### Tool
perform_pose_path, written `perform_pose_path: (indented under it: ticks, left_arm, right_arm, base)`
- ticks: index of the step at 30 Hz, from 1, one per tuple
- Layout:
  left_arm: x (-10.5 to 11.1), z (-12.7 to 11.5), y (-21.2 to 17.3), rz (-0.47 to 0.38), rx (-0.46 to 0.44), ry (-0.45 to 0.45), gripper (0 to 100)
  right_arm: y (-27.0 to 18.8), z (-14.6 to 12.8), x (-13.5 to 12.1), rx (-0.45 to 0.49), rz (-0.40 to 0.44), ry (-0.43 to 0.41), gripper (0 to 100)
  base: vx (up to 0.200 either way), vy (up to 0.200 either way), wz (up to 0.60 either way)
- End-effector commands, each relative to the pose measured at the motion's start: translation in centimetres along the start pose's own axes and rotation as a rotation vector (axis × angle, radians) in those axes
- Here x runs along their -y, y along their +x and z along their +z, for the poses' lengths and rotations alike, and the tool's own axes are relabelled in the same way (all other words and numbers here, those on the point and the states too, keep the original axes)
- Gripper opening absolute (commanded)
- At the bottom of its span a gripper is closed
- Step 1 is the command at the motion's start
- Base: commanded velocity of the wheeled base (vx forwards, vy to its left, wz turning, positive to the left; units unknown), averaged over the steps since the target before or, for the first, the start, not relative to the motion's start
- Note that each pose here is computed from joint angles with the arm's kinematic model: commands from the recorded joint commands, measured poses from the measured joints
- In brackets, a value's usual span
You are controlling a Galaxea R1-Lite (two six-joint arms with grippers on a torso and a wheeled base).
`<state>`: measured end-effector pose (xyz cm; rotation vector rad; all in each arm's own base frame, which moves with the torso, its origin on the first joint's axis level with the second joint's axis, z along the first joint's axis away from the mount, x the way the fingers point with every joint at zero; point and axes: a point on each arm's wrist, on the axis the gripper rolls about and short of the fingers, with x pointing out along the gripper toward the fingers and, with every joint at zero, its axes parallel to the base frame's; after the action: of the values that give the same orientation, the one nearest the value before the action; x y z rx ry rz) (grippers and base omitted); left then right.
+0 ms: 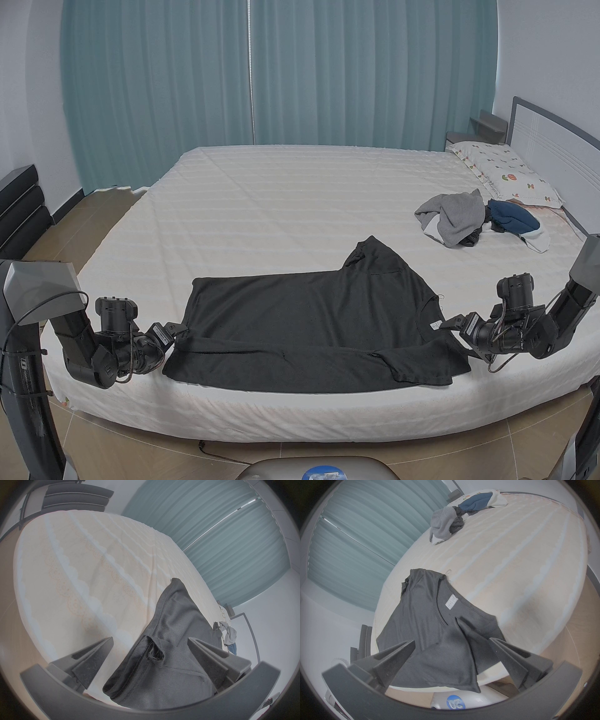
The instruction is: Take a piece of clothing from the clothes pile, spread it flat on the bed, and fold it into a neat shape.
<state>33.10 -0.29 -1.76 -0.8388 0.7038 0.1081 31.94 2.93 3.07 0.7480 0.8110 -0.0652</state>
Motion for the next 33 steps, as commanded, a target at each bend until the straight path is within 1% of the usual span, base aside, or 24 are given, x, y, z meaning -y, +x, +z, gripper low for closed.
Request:
perform_pose_path:
  ticks: [1,6,15,16,22,30,33]
  left_arm:
    - [0.0,0.1,0.0,-0.001,0.0,-0.001,100]
    - [0.0,0.1,0.0,-0.001,0.0,-0.002,100]
    - [0.0,0.1,0.0,-0.001,0.0,-0.002,100]
    - [0.0,0.1,0.0,-0.001,0.0,-0.002,100]
    - [0.0,0.1,0.0,-0.002,0.001,-0.002,100]
    - [0.1,0.1,0.0,-0.003,0.002,-0.003,100]
    - [0.1,0.1,0.0,-0.004,0.005,-0.004,100]
  right_arm:
    - [1.4,0.3,-0.3,-0.022,0.024,-0.003,100]
    - [3.5,-0.5,-0.3,-0.072,0.029,-0.013,100]
    - [6.2,-0.7,0.5,-0.095,0.009,-0.009,100]
    - [6.2,-0.7,0.5,-0.095,0.009,-0.009,0]
    - [6.5,-0.6,0.8,-0.092,0.0,-0.007,0]
    - [5.0,0.3,0.5,-0.058,0.018,0.014,0]
    - [4.5,0.3,0.4,-0.057,0.021,0.031,0]
  base:
    - [0.0,0.0,0.0]
    - [0.0,0.0,0.0]
    - [0.0,0.0,0.0]
    - [0.0,0.0,0.0]
    - [0.0,0.0,0.0]
    - [0.0,0.0,0.0]
    - [0.0,0.0,0.0]
